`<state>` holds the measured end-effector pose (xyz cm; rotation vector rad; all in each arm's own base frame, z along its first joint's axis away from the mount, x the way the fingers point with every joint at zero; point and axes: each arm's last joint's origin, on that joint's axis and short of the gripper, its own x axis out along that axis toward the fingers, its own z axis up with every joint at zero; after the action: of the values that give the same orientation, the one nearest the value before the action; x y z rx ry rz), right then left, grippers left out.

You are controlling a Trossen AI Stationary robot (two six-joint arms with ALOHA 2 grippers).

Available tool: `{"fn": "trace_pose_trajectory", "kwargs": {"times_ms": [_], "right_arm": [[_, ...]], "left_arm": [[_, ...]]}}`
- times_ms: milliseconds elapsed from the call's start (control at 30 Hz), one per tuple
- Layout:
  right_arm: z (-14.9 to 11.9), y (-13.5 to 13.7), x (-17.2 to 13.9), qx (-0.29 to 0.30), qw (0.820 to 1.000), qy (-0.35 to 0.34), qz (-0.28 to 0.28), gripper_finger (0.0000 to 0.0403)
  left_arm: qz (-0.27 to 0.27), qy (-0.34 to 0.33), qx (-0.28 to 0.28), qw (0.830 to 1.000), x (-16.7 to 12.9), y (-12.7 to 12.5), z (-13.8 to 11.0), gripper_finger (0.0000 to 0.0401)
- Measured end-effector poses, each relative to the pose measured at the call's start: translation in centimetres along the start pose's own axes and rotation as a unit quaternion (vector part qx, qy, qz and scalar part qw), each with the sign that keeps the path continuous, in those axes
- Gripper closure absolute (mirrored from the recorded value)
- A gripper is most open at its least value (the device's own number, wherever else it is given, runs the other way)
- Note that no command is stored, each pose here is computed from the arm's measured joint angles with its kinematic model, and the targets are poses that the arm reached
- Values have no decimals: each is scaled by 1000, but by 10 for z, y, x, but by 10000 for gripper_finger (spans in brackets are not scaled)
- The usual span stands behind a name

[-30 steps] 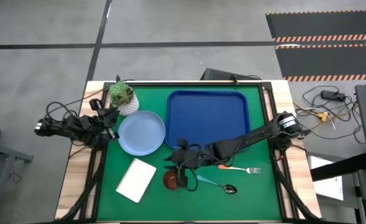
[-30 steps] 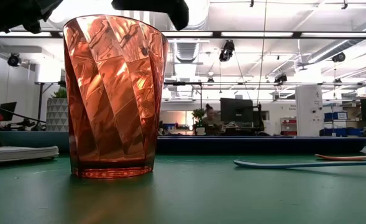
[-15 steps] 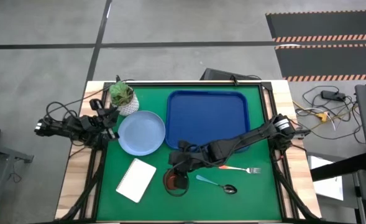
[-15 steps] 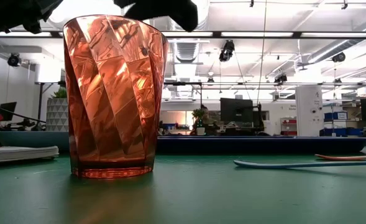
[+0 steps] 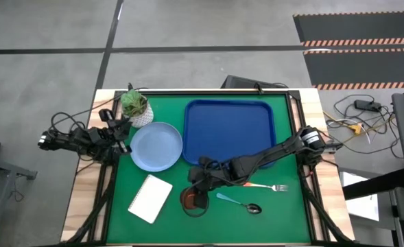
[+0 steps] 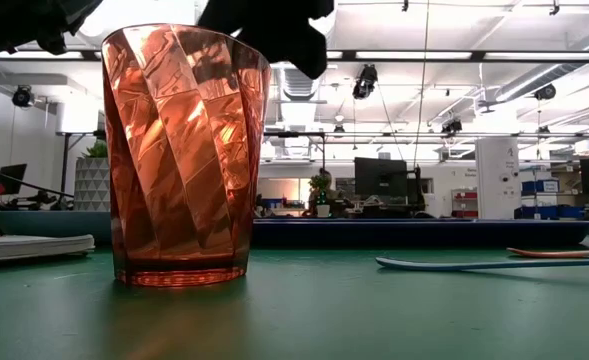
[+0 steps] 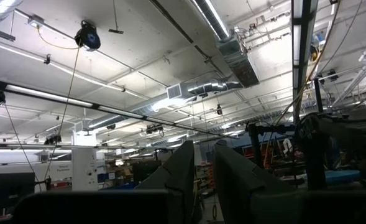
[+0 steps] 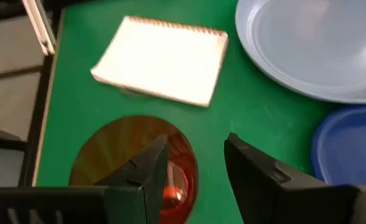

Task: Pick and place plate/cup/fork/spoon on tray
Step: Put the orange glass cup on the blue tray

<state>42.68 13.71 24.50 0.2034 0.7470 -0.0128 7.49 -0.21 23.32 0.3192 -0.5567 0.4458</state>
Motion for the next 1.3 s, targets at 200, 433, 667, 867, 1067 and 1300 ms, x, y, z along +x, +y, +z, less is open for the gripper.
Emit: {"fn": "trace_pose_trajectory", "kwargs": {"times_ms": [200, 433, 667, 867, 1067, 1300], "right_arm": [[-3, -2, 3, 2, 1000, -4, 1, 259], [-2, -1, 6, 4, 1000, -16, 6, 267], [-15, -2, 27, -7, 1000, 13, 9, 274], [-15, -1, 30, -8, 1000, 13, 9, 284], [-15, -1, 30, -14, 1000, 13, 8, 305], [-15, -1, 30, -15, 1000, 14, 8, 354]], "left_arm": [[0, 0, 0, 1000, 0, 0, 0, 361], [0, 0, 0, 1000, 0, 0, 0, 361], [0, 3, 1, 1000, 0, -1, -1, 361], [8, 10, 2, 1000, 0, 0, -1, 361], [9, 11, 2, 1000, 0, 0, -2, 361], [9, 11, 2, 1000, 0, 0, -2, 361]]}}
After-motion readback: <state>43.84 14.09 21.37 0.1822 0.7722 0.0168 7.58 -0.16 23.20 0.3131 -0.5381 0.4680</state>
